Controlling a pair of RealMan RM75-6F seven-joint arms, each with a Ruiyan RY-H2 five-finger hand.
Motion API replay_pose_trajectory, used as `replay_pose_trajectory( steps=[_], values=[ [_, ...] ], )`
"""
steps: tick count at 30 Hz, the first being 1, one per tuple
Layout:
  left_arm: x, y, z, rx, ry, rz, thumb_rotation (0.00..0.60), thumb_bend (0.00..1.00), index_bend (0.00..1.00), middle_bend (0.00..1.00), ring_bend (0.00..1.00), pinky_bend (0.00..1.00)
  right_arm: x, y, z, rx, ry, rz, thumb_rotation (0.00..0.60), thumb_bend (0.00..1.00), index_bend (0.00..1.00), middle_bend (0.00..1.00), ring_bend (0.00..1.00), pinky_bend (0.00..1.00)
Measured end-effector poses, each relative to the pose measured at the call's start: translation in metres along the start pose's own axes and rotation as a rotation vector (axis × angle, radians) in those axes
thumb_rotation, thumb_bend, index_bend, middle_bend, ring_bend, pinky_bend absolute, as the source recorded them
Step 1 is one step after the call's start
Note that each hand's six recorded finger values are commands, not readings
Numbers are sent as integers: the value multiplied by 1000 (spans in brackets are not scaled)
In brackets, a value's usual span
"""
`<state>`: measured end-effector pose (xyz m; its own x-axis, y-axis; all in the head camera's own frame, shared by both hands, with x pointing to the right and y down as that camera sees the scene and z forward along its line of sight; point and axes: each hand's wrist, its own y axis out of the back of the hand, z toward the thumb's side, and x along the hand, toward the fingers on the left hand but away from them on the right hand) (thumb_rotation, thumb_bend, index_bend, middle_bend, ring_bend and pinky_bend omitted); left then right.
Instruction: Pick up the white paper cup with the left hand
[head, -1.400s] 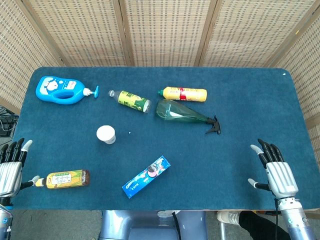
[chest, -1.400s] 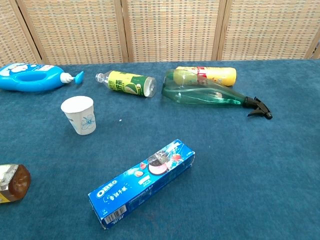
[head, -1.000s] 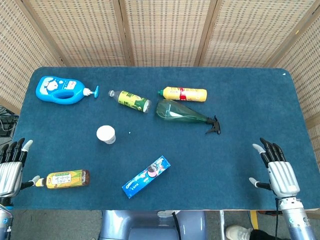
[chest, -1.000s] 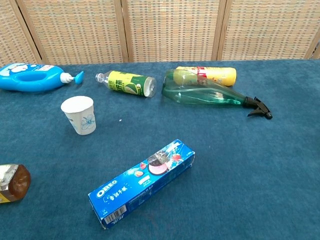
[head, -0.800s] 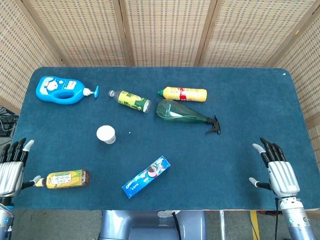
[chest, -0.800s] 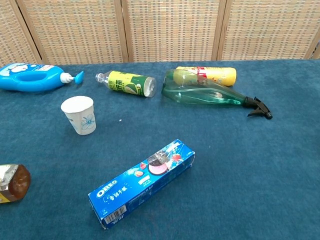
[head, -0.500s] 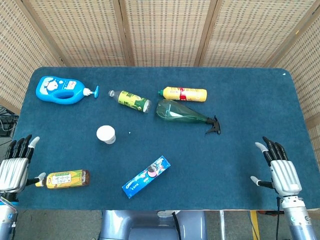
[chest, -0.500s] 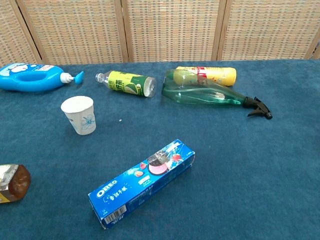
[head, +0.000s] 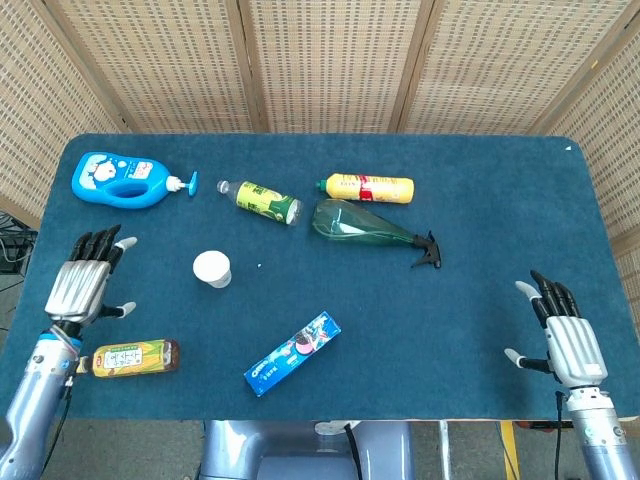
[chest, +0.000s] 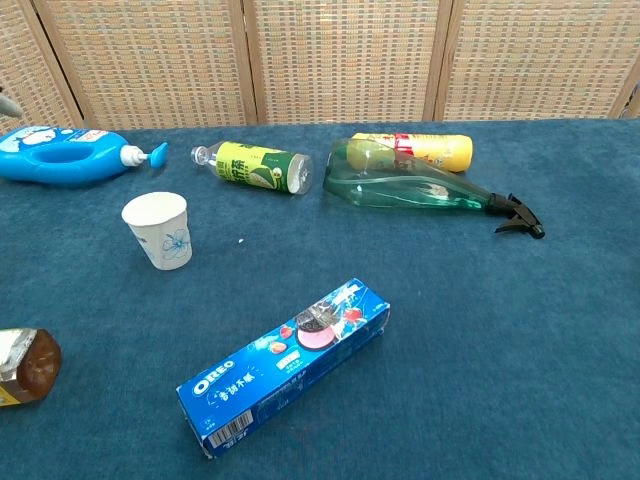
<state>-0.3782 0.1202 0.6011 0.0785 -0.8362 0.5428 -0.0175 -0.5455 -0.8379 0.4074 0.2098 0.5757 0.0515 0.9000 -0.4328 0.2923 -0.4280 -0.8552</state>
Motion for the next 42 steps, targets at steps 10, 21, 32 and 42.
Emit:
replay_pose_trajectory(
  steps=[10,21,32,42],
  values=[
    [59,-19,59,71,-60,-97,600,148,188,0,0,0,-3,-1,-7,-18,-20,11,600,101,0,0,0,0],
    [84,-48,93,104,-68,-181,600,154,196,0,0,0,-5,-1,-11,-35,-34,14,600,100,0,0,0,0],
    [99,-64,114,119,-71,-217,600,212,304,0,0,0,-6,1,-14,-55,-39,17,600,101,0,0,0,0],
    [98,-71,116,112,-72,-223,600,291,381,0,0,0,-6,4,-15,-64,-38,-1,600,100,0,0,0,0]
  ],
)
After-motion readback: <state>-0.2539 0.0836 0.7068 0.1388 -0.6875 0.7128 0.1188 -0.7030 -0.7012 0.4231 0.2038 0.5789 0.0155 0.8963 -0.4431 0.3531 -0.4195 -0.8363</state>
